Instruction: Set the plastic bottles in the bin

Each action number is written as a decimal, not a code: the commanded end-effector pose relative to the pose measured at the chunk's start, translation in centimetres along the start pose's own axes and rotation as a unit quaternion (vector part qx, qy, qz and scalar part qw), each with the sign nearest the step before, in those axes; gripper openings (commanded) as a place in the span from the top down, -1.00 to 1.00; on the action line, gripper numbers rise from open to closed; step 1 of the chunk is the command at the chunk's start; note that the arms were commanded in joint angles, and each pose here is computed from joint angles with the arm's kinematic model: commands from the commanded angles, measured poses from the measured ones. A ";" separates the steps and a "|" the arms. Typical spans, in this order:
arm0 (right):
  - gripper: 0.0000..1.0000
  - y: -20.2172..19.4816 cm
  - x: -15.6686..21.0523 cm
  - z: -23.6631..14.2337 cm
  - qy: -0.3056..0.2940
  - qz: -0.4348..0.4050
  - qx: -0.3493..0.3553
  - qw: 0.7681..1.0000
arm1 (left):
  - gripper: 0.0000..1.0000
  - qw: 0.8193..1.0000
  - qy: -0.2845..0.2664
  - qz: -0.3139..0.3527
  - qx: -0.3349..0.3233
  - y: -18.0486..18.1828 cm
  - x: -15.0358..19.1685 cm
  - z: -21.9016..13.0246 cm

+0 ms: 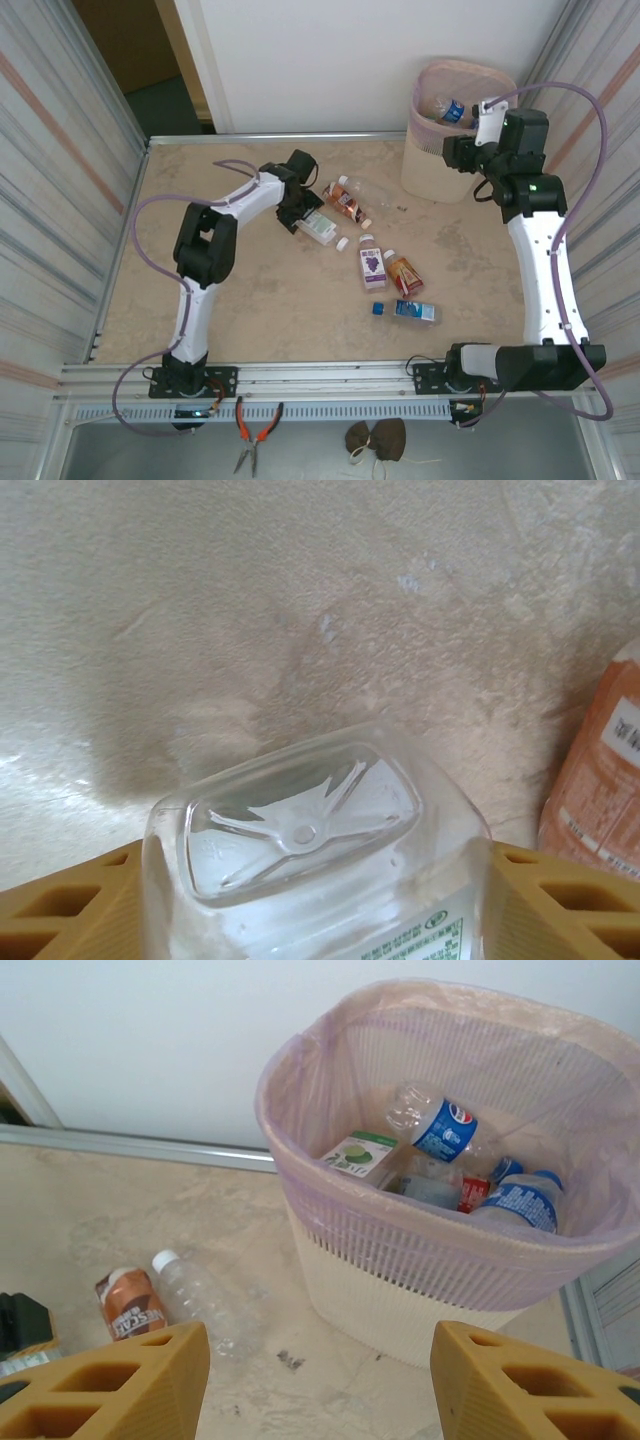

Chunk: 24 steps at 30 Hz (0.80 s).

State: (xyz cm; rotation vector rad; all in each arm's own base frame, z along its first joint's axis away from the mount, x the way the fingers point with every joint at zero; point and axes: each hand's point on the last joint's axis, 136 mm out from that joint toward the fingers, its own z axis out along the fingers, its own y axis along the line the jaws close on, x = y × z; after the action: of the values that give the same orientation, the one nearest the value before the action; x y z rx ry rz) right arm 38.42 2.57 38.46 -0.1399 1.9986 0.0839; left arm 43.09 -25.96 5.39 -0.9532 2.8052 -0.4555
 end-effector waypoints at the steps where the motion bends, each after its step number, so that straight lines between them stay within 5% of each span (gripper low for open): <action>1: -0.18 0.5 0.6 -0.8 0.004 0.007 -0.003 1.000 | -0.37 0.998 0.009 0.066 -0.011 1.4 0.4 -2.6; 11: -0.18 1.1 1.2 -0.8 0.013 0.004 -0.008 1.000 | -0.38 0.952 0.078 0.291 -0.052 4.9 2.6 -3.6; 24: -0.17 1.9 1.2 -1.2 0.012 -0.003 -0.011 1.000 | -0.60 0.947 0.111 0.288 -0.087 7.9 4.5 -1.8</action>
State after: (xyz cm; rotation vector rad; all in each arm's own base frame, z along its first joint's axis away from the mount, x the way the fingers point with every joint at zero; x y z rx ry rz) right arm 37.73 4.43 37.13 -0.1881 2.0356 0.1078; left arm 35.69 -22.38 3.45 -0.0960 3.1624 -0.2443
